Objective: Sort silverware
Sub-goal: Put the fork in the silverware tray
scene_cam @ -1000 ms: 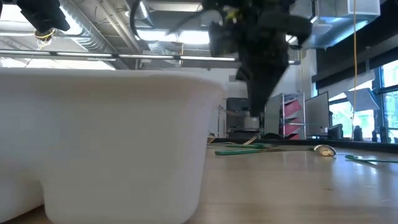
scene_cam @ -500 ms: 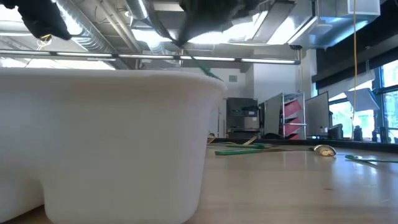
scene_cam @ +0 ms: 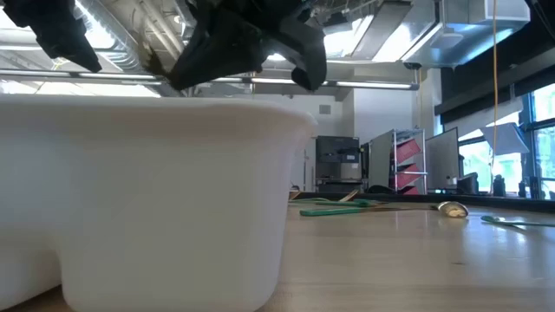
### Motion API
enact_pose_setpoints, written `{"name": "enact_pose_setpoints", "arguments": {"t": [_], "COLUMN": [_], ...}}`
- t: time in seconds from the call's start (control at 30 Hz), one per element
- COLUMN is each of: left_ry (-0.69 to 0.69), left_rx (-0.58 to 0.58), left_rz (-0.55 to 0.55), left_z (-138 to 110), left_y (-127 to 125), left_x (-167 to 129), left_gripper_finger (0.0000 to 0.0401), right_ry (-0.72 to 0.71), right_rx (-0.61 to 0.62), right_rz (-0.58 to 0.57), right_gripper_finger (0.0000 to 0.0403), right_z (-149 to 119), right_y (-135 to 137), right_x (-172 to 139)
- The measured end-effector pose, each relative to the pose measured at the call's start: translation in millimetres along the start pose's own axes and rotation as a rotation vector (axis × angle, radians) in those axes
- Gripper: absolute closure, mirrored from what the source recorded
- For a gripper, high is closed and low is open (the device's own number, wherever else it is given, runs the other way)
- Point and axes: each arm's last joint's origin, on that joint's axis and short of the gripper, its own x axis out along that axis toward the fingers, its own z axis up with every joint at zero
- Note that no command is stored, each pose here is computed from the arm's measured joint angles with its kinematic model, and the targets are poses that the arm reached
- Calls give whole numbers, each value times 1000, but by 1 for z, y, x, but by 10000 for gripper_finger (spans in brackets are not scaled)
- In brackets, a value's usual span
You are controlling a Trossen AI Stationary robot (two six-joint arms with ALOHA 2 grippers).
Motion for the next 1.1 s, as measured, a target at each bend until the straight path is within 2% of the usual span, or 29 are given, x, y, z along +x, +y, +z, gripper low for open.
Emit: {"name": "enact_pose_setpoints", "arguments": {"t": [0.27, 0.43, 0.77, 0.9, 1.1], "left_ry": [-1, -2, -4, -4, -3], "left_rx": [-3, -5, -8, -8, -6], "left_rz": [6, 3, 0, 0, 1], "left_z": [1, 1, 1, 1, 1], "left_y": [1, 0, 0, 0, 0], "left_x": [1, 1, 1, 1, 1], "left_gripper_finger": [294, 294, 294, 294, 294], "right_ry": [-43, -98, -201, -180, -55], "right_rx": [-108, -114, -116, -140, -173], "right_rz": [-52, -112, -150, -109, 10], "right_gripper_finger": [403, 403, 403, 403, 403], "right_z": [25, 34, 40, 43, 43], "right_y": [15, 12, 6, 4, 3], "right_x": [11, 10, 15, 36, 54]}}
